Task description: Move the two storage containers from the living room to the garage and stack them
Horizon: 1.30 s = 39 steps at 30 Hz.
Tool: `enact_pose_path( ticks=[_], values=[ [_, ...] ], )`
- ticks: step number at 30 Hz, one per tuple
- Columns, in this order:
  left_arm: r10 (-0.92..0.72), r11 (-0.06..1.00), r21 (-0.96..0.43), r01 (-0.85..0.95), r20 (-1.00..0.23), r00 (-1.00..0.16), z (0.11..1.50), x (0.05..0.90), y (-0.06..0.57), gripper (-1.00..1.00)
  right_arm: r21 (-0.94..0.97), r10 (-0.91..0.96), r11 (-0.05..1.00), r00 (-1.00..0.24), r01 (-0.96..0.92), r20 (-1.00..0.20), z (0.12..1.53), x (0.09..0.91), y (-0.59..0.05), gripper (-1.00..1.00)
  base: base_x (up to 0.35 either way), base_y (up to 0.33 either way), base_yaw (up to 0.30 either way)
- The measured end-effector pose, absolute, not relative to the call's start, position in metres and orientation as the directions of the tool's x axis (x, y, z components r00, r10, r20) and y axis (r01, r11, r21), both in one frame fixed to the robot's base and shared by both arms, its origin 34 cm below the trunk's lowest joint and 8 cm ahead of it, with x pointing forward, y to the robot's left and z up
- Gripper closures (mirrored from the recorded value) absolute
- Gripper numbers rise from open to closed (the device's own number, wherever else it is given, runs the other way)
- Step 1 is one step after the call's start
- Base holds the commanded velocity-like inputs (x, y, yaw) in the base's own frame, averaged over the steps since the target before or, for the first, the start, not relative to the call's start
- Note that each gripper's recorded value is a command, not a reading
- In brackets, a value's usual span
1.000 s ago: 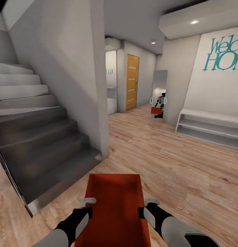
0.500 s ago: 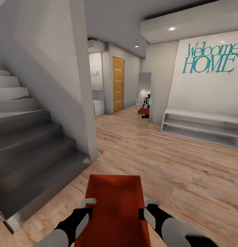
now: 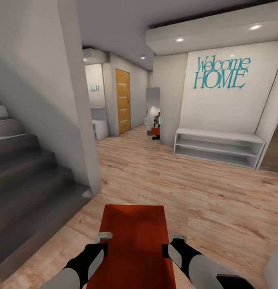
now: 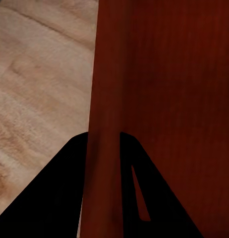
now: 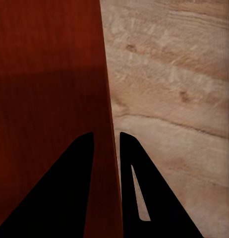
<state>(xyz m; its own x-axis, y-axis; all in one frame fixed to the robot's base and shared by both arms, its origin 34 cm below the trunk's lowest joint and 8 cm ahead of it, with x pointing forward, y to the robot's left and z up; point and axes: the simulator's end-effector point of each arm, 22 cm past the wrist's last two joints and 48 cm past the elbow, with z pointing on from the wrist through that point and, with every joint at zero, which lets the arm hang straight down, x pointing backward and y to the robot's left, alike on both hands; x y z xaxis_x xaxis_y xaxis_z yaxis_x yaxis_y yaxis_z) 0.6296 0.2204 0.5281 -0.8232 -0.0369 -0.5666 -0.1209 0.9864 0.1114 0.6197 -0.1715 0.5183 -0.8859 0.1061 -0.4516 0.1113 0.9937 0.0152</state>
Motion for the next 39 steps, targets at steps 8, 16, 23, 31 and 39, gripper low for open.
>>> enact_pose_path(
  ticks=[8,16,23,31,39],
  values=[
    [-0.037,0.986,0.110,-0.122,-0.579,-0.815,0.5329,0.6322,0.2206,1.00,0.016,0.106,0.994,-0.879,0.111,-0.464,0.5229,0.6224,-0.1712,1.00,0.319,0.000,-0.200],
    [-0.038,0.986,0.109,-0.123,-0.577,-0.816,0.5324,0.6315,0.2204,1.00,0.015,0.105,0.994,-0.880,0.110,-0.463,0.5229,0.6221,-0.1715,1.00,0.340,0.000,-0.013],
    [-0.038,0.986,0.109,-0.123,-0.577,-0.816,0.5321,0.6313,0.2203,1.00,0.015,0.105,0.994,-0.881,0.110,-0.462,0.5227,0.6220,-0.1717,1.00,0.340,0.000,0.000],
    [-0.038,0.986,0.110,-0.121,-0.567,-0.823,0.5269,0.6292,0.2203,1.00,0.013,0.104,0.994,-0.886,0.110,-0.452,0.5177,0.6197,-0.1716,1.00,0.340,0.000,0.000],
    [-0.039,0.986,0.110,-0.122,-0.568,-0.822,0.5262,0.6291,0.2202,1.00,0.013,0.104,0.994,-0.885,0.110,-0.453,0.5172,0.6198,-0.1717,1.00,0.340,0.000,0.000]
  ],
)
